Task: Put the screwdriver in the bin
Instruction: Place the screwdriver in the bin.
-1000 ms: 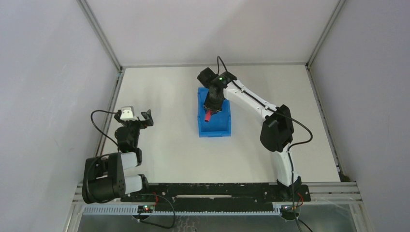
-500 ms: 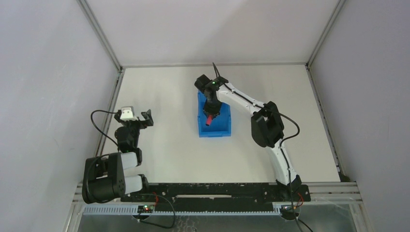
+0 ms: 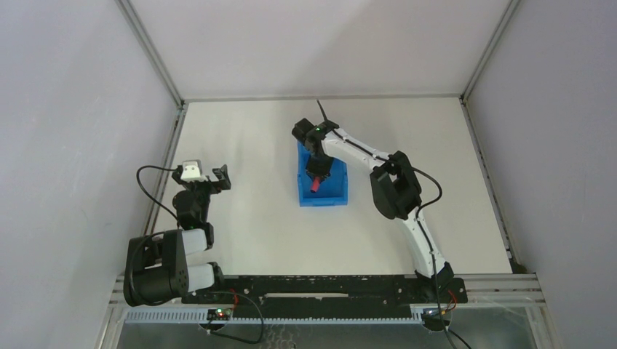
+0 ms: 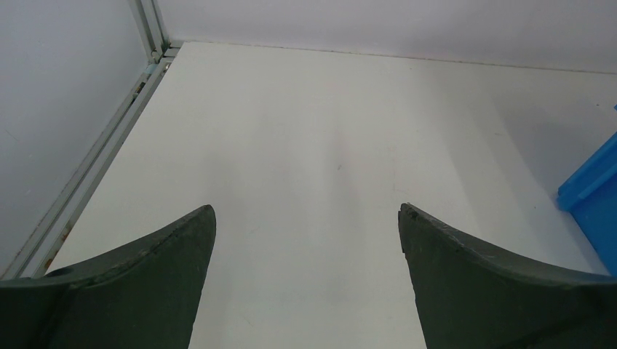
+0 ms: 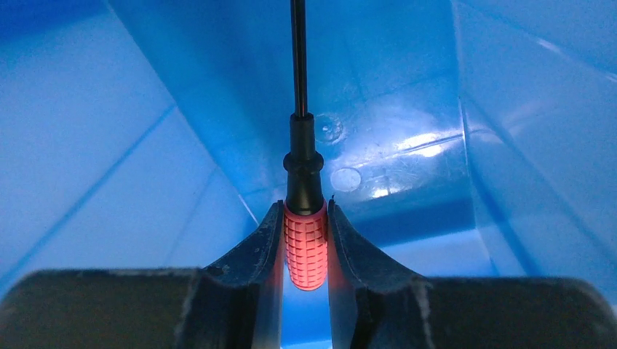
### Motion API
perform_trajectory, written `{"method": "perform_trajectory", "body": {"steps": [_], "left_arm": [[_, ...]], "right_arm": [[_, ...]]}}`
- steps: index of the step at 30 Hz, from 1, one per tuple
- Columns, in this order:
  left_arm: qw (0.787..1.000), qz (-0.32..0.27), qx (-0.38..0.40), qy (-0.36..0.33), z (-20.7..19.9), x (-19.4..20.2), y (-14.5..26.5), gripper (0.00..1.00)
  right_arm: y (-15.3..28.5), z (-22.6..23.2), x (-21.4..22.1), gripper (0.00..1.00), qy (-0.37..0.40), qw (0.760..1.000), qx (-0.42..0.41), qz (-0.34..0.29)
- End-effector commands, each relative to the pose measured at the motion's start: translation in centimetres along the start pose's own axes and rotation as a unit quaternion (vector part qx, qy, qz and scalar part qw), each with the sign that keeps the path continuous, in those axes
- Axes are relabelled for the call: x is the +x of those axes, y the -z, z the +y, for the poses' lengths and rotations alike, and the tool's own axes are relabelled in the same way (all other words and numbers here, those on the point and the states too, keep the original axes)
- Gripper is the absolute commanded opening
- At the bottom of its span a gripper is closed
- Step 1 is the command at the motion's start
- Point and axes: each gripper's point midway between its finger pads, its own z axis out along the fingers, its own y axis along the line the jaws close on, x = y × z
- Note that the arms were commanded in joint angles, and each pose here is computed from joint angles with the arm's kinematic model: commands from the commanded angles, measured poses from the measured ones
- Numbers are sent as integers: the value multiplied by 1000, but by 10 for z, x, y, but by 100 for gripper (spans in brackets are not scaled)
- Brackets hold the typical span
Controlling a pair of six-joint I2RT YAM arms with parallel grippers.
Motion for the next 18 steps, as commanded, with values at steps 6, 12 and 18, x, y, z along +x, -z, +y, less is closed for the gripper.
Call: {"method": "perform_trajectory", "body": {"steps": [6,12,18], "left_arm": [[1000,-17,3,-11,0,-6,2,100],[1000,-16,3,-11,0,-6,3,100],[1000,-16,3,-11,0,-6,3,100]], "right_arm": [[-20,-5,-3,22,-18,1000,10,-9],[-28,-13,2,25,-15,1000,26,-4],[-27,-16,3,40,-10,1000,28,0]]}}
